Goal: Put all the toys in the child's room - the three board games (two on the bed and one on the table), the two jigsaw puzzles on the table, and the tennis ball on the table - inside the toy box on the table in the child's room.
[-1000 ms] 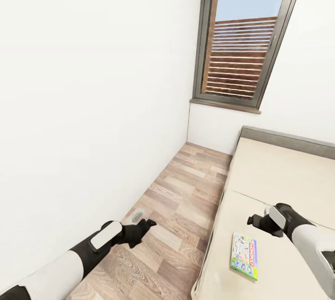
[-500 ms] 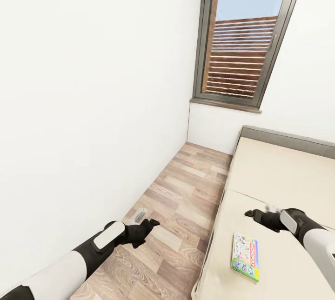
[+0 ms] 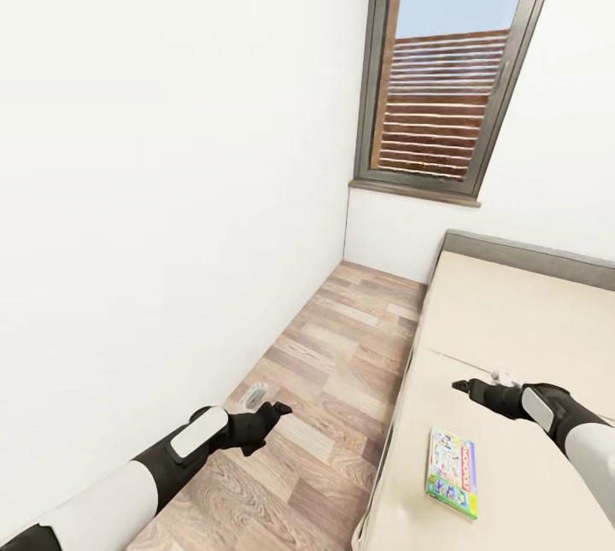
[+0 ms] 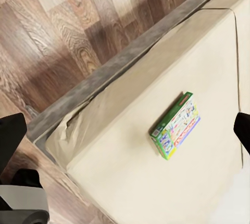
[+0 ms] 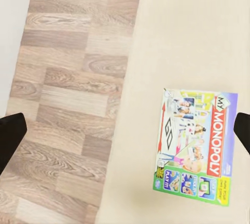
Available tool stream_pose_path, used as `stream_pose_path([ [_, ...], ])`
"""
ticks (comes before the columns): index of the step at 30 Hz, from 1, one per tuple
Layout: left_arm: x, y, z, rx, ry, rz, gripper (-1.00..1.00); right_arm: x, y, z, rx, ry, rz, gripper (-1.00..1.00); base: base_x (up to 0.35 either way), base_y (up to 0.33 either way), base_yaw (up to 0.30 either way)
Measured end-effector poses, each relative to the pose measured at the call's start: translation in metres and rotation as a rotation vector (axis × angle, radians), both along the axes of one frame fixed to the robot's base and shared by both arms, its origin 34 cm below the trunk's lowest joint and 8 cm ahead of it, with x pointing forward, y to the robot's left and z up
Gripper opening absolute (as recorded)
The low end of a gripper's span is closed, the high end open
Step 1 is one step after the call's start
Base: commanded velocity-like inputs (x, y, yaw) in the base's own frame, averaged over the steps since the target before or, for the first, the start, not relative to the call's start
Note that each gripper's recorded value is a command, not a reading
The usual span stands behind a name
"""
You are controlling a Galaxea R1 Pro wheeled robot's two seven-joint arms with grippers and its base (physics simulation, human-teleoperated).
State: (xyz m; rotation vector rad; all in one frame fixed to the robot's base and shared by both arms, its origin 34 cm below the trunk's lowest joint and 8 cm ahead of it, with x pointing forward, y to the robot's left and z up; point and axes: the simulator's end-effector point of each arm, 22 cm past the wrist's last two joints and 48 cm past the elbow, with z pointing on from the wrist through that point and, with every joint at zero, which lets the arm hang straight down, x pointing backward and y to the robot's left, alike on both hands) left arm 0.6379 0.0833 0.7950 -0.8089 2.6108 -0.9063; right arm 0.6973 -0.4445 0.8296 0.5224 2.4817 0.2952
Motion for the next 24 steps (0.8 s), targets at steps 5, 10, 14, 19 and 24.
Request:
stream_pose_path([
  [5,0.003,-0.001,-0.001,-0.001,-0.007,0.000,1.00,0.001,0.001,-0.002,0.009,0.004,-0.007,1.00,0.000,0.000,-0.081],
  [10,0.006,-0.001,-0.002,-0.001,-0.016,0.000,1.00,-0.003,-0.015,-0.007,-0.043,0.036,-0.055,1.00,0.000,0.000,-0.116],
  [14,0.008,-0.004,-0.002,-0.002,-0.023,-0.004,1.00,-0.004,-0.015,-0.010,-0.045,0.051,-0.059,1.00,0.000,0.000,-0.121],
  [19,0.011,-0.004,-0.003,0.007,-0.036,0.001,1.00,-0.015,-0.009,-0.019,-0.021,0.115,-0.054,1.00,0.000,0.000,-0.120],
  [24,0.016,-0.001,-0.006,0.020,-0.051,0.015,1.00,-0.017,-0.009,-0.022,-0.017,0.126,-0.060,1.00,0.000,0.000,-0.117],
])
